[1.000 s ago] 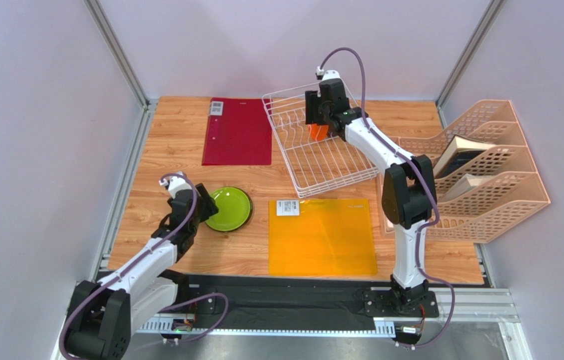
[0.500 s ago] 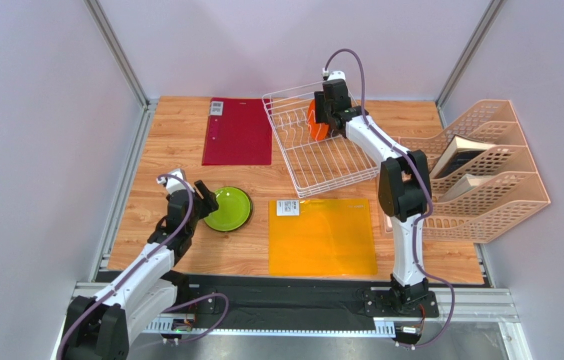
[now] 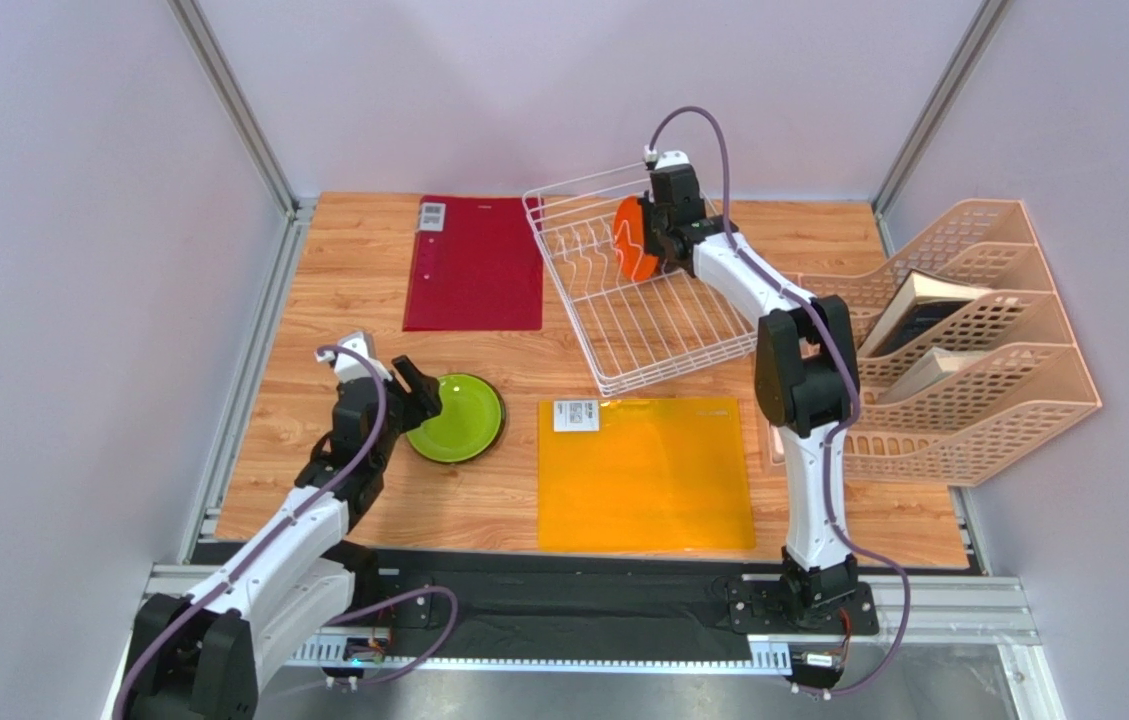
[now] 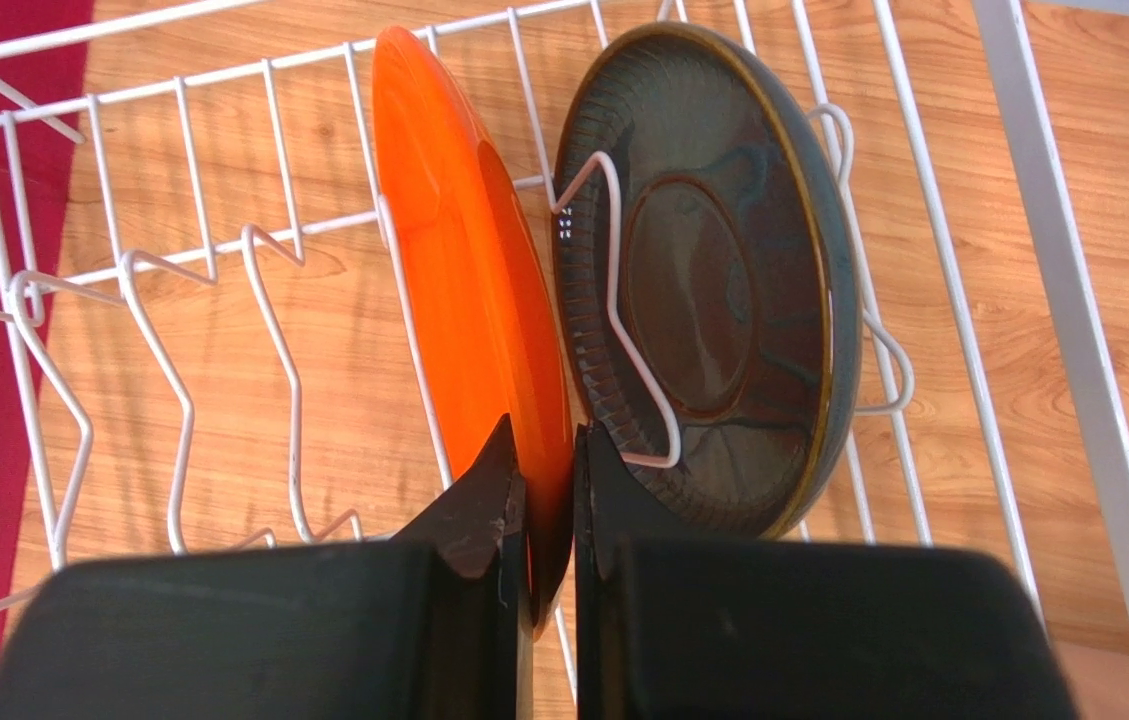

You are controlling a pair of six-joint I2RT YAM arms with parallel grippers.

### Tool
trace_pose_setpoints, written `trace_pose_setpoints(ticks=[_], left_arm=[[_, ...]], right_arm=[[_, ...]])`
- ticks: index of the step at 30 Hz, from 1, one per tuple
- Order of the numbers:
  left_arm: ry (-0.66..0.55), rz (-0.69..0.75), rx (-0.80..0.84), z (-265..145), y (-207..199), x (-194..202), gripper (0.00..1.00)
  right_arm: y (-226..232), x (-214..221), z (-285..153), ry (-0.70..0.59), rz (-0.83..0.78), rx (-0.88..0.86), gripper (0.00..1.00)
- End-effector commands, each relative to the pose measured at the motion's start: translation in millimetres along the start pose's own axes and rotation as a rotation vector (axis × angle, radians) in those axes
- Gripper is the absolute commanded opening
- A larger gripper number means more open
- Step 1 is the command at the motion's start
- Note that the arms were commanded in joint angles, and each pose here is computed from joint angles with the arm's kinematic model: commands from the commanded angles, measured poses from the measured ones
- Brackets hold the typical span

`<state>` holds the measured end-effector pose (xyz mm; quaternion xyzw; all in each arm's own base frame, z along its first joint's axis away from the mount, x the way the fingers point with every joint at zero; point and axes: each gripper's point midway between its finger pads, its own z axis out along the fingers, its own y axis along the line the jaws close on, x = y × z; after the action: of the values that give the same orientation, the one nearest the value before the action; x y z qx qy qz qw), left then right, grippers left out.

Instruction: Unload the plates from the dish rack

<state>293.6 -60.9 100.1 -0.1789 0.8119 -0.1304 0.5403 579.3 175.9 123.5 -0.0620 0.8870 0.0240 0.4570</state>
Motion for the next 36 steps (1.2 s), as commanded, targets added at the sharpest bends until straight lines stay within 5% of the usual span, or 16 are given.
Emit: trace_pose_setpoints(ticks=[1,8,13,20,21,22,31,36], left_arm=[[-0.019,-0.004,0.031,4,-9,-9,0.72],[-0.018,-0.006,0.036,6,-14,-15,0.72],[-0.009,0.006,0.042,5,-17,-16,0.73],[-0.056,0.018,0.121,0,-33,-32,0.81],[-0.058,0.022,0.133,-1,-36,-34,0.84],[-0.062,0.022,0.145,-2,-39,-35,0.99],[-0.115,-0.020,0.438,-3,-105,-65,1.00],[-0.095,-0.069,0.577,4,-137,-69,1.00]], right_arm=[[16,-33,-17,-0.123,0.012,-0.020,0.00],[3,-67,-75,-0.359,-0.070,0.317,0.00],[-4,-92,-128,-0.499,-0.004,0.371,0.00],[-15,-86,-179,-0.513,0.047,0.339,0.00],[-12,-75,-179,-0.482,0.055,0.313,0.00],[-9,-76,-188,-0.487,0.076,0.270,0.00],[118,-31,-210,-0.261,0.143,-0.497,0.00],[158,-26,-218,-0.215,0.218,-0.721,0.00]])
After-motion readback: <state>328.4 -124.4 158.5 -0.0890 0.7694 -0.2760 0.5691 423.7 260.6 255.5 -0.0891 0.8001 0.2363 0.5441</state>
